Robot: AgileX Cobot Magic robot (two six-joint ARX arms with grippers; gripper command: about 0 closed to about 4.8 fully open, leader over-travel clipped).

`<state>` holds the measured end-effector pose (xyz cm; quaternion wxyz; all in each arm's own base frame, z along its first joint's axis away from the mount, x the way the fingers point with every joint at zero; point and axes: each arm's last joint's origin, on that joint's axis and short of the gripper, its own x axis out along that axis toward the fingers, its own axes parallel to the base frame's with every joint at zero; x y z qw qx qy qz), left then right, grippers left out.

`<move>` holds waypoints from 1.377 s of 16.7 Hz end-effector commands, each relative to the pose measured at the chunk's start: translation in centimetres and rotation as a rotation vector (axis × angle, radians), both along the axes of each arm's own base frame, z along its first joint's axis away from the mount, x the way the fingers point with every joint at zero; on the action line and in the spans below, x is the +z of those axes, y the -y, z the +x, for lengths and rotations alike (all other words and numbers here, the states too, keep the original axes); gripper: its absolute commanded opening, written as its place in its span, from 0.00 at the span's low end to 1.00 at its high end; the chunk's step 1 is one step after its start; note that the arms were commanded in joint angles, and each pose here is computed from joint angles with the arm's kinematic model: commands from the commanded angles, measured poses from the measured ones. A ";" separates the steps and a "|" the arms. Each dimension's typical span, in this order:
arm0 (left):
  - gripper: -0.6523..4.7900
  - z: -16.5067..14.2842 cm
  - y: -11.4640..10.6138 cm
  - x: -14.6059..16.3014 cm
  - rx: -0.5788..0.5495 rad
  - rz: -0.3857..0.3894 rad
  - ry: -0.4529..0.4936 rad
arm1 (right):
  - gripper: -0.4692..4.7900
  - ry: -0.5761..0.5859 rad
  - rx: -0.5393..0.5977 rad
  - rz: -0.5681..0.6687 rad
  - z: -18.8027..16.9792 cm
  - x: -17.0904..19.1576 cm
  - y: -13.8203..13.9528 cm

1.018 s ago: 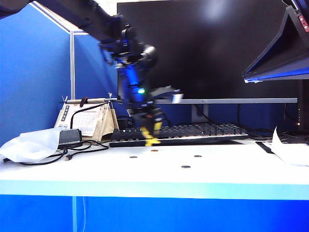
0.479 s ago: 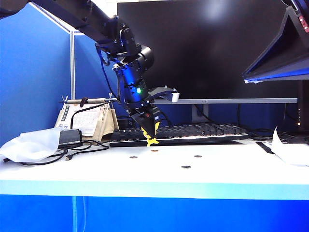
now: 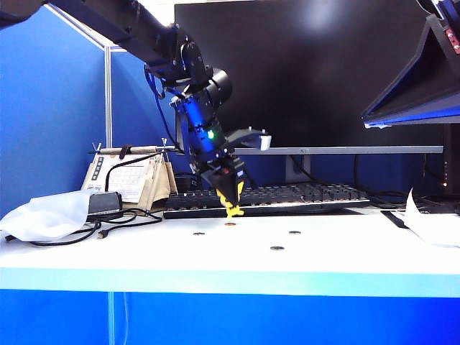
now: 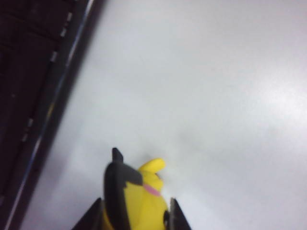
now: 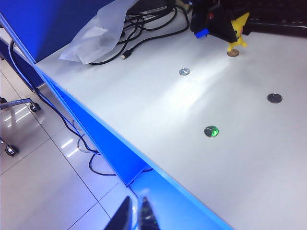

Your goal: Pick up the doll and place it on the similarly colored coin.

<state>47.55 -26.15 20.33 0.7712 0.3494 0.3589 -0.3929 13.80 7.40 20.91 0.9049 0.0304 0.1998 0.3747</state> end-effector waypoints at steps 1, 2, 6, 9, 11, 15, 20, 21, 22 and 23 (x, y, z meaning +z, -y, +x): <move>0.11 -0.1 0.0 -1.1 0.002 0.038 -0.036 | 0.15 0.023 0.002 0.007 0.0 0.3 0.0; 0.11 -0.1 0.0 -1.3 -0.009 0.056 -0.032 | 0.15 0.022 0.001 0.007 0.0 0.3 0.0; 0.17 0.0 0.1 -1.2 -0.006 0.058 -0.018 | 0.15 0.024 0.001 0.007 0.0 0.3 0.0; 0.53 0.0 0.0 -1.2 -0.003 0.061 -0.016 | 0.15 0.026 0.001 0.008 0.1 0.3 0.0; 0.53 0.0 0.0 -1.2 -0.001 0.062 -0.012 | 0.15 0.026 0.001 0.008 0.1 0.3 0.0; 0.53 0.0 0.0 -1.1 0.011 0.070 -0.006 | 0.15 0.025 0.001 0.008 0.0 0.3 0.0; 0.71 0.1 0.0 -1.0 0.039 0.066 -0.007 | 0.15 0.026 0.001 0.008 0.1 0.3 0.0; 0.71 0.1 -0.1 -1.0 0.046 0.074 0.000 | 0.15 0.026 0.001 0.008 0.1 0.3 0.0; 0.71 0.1 -0.1 -0.7 0.055 0.069 0.006 | 0.15 0.026 0.001 0.008 0.1 0.3 0.0; 0.71 0.1 0.0 -0.4 0.061 0.055 0.017 | 0.15 0.026 0.001 0.008 0.1 0.3 0.0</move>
